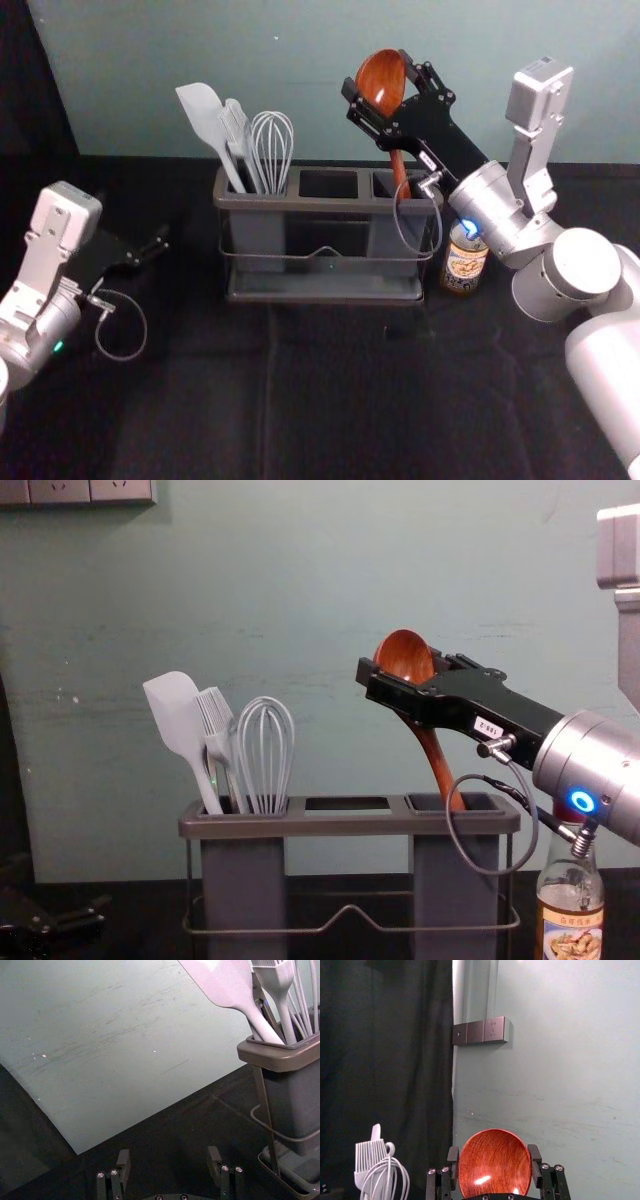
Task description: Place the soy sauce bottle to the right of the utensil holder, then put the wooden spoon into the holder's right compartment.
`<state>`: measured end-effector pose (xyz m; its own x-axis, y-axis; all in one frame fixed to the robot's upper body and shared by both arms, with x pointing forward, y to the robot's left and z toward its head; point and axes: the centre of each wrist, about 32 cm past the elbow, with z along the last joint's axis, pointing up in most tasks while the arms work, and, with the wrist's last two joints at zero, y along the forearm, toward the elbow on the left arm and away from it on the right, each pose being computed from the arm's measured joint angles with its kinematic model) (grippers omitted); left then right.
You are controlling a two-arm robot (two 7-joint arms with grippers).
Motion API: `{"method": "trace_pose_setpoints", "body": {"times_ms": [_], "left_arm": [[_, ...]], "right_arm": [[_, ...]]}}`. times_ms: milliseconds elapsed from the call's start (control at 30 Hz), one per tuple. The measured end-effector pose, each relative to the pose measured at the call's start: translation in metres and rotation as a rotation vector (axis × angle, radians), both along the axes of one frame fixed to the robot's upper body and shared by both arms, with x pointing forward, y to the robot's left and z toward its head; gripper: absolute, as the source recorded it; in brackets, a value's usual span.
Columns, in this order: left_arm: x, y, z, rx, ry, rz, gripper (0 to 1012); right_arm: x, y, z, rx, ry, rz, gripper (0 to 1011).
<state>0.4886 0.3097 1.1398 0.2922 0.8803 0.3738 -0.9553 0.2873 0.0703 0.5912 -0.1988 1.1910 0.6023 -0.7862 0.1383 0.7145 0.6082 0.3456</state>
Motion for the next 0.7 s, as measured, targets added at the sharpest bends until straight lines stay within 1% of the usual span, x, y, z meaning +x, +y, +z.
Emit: {"method": "trace_pose_setpoints", "body": {"times_ms": [33, 67, 133, 233, 700], "left_arm": [[0.0000, 0.0000, 0.0000, 0.000, 0.000, 0.000, 1005], [0.0000, 0.0000, 0.0000, 0.000, 0.000, 0.000, 1005], [0.0000, 0.0000, 0.0000, 0.000, 0.000, 0.000, 1005], [0.0000, 0.0000, 0.0000, 0.000, 0.000, 0.000, 1005], [0.0000, 0.0000, 0.0000, 0.000, 0.000, 0.000, 1005]], "right_arm": [[0.0001, 0.0000, 0.0001, 0.000, 0.000, 0.000, 850], [0.0001, 0.0001, 0.0002, 0.000, 0.000, 0.000, 889], [0.0002, 0.0001, 0.0003, 0.000, -0.001, -0.001, 920], [0.0004, 0.0002, 0.0005, 0.000, -0.001, -0.002, 1002], [0.0007, 0.0004, 0.0007, 0.001, -0.001, -0.005, 1002]]}}
